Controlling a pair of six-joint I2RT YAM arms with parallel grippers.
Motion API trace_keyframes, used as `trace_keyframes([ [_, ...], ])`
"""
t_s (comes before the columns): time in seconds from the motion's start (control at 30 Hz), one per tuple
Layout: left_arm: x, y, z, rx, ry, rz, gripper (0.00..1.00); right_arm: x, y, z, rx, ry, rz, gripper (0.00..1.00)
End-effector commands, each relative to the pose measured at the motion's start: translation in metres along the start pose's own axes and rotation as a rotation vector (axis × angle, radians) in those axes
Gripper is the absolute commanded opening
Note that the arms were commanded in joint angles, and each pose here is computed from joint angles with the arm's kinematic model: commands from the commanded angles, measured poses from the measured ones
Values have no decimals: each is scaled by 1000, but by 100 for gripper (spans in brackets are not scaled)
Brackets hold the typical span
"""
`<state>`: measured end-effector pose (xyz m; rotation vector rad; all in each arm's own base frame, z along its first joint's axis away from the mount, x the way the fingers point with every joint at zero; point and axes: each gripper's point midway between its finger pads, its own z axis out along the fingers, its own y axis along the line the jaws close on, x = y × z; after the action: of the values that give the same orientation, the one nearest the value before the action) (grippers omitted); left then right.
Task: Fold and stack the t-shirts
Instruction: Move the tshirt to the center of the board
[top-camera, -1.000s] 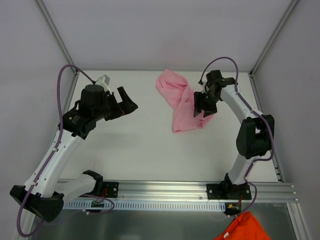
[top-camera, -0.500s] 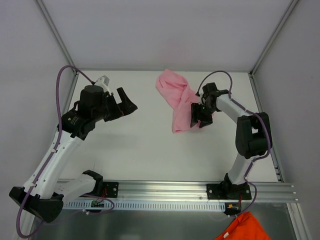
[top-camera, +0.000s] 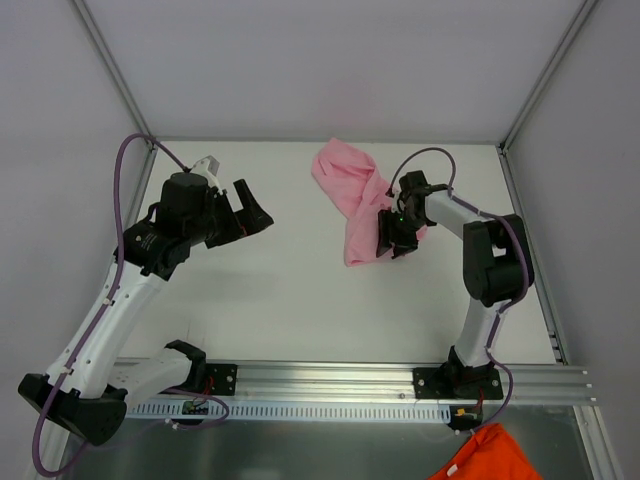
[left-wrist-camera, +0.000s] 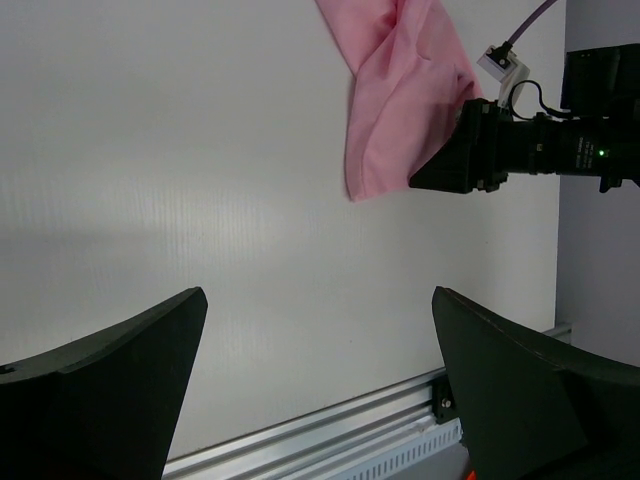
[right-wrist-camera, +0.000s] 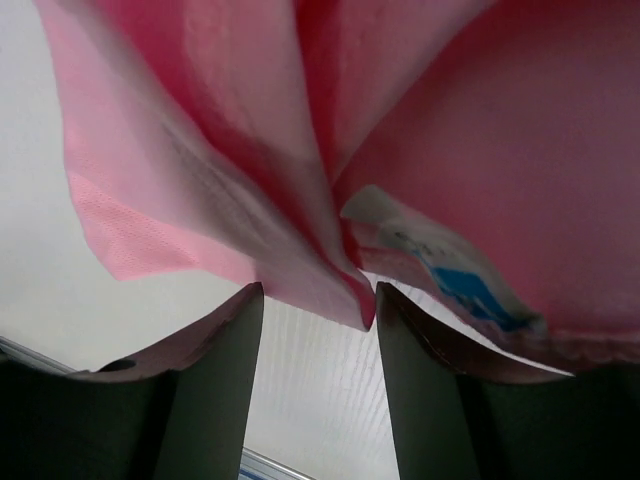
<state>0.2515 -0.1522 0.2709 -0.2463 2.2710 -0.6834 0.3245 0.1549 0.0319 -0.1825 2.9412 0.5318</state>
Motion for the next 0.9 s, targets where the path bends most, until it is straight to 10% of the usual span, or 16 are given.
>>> trace_keyframes([
  [0.0,-8,-4,-8,-6,-24,42,99,-17,8,-1,-20,-35,-33,52],
  [0.33,-8,-6,-1,3,-13,36,99,-26,16,-9,-18,-36,-52,5],
  [0.67,-10,-13,7,42,-20,44,99,-47,27,-51,65,-55,-159,25],
  [0.8,-10,-12,5,39,-26,48,99,-42,24,-49,70,-40,-156,21],
  [0.87,-8,-10,4,33,-26,55,99,-39,24,-47,69,-37,-156,1],
])
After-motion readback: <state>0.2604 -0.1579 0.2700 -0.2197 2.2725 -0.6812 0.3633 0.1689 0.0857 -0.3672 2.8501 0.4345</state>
